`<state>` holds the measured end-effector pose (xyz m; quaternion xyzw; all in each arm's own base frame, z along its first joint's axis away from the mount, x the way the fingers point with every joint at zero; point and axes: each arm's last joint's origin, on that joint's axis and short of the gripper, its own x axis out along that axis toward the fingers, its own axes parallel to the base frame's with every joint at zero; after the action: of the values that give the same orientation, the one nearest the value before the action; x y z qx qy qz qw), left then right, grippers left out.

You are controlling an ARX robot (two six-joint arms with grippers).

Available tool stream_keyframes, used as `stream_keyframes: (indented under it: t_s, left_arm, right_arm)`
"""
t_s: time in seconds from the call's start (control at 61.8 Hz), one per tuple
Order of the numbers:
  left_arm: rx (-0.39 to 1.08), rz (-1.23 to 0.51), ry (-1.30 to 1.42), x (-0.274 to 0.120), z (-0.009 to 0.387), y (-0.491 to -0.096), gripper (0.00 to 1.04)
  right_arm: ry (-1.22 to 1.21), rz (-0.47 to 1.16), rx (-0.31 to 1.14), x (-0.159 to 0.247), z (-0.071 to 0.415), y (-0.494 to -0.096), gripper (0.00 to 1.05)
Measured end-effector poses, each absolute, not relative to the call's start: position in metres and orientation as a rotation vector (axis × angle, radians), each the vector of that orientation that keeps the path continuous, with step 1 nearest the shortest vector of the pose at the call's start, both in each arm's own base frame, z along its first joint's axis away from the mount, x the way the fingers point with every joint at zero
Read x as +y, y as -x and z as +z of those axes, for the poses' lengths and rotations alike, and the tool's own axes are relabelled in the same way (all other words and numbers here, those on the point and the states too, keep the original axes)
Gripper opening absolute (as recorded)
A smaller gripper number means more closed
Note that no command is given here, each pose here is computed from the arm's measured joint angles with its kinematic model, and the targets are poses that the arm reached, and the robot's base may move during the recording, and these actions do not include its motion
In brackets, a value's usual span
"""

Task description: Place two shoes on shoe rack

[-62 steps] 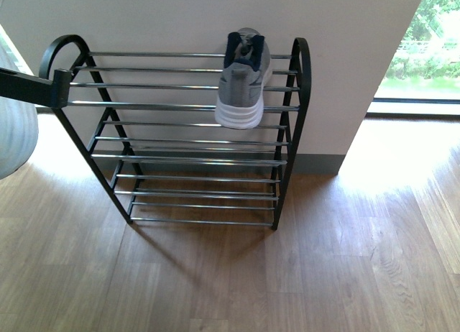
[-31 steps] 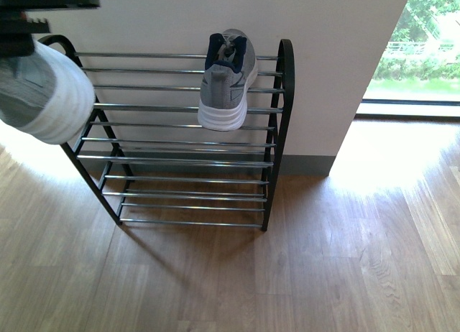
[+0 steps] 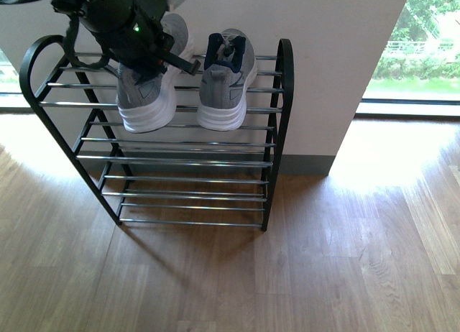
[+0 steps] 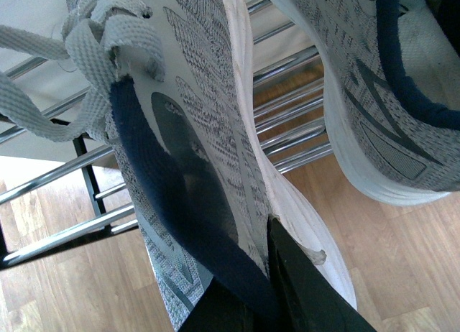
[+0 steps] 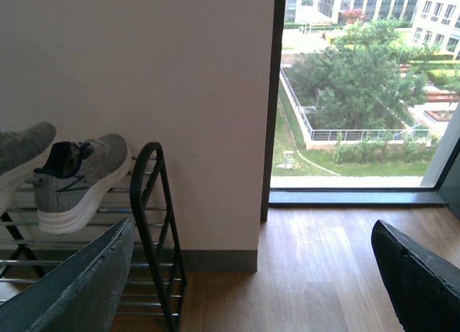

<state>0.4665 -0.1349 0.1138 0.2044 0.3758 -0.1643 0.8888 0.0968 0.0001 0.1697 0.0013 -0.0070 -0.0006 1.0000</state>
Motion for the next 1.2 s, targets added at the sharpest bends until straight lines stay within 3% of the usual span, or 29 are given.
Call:
stream_keyframes:
  t_s: [0.194, 0.518, 0.68, 0.793, 0.923, 1.004, 1.198]
  left_arm:
    - [0.833, -0.400, -0.514, -0.139, 0.086, -0.488, 0.02]
    - [0.797, -0.414, -0.543, -0.145, 0.083, -0.521, 0.02]
    - [0.724, -0.375, -0.499, -0.154, 0.092, -0.520, 0.37]
    - [0.679, -0.299, -0.438, -0.158, 0.108, -0.508, 0.55]
    - [0.604, -0.180, -0.346, -0.161, 0.145, -0.485, 0.76]
    - [0.502, -0.042, -0.271, -0.159, 0.187, -0.447, 0.97]
    - [0.387, 0.141, -0.166, -0.147, 0.233, -0.359, 0.95]
  right_arm:
    - [-0.003, -0.001, -0.014, 0.000, 0.170, -0.097, 0.96]
    - [-0.003, -0.001, -0.014, 0.000, 0.170, -0.097, 0.96]
    - [-0.003, -0.001, -0.014, 0.000, 0.170, -0.097, 0.96]
    - [-0.003, -0.001, -0.014, 0.000, 0.170, -0.097, 0.96]
    - [-0.003, -0.001, -0.014, 0.000, 0.170, -0.097, 0.96]
    - [-0.003, -0.001, -0.014, 0.000, 0.170, -0.097, 0.96]
    - [-0.003, -0.001, -0.014, 0.000, 0.170, -0.097, 0.96]
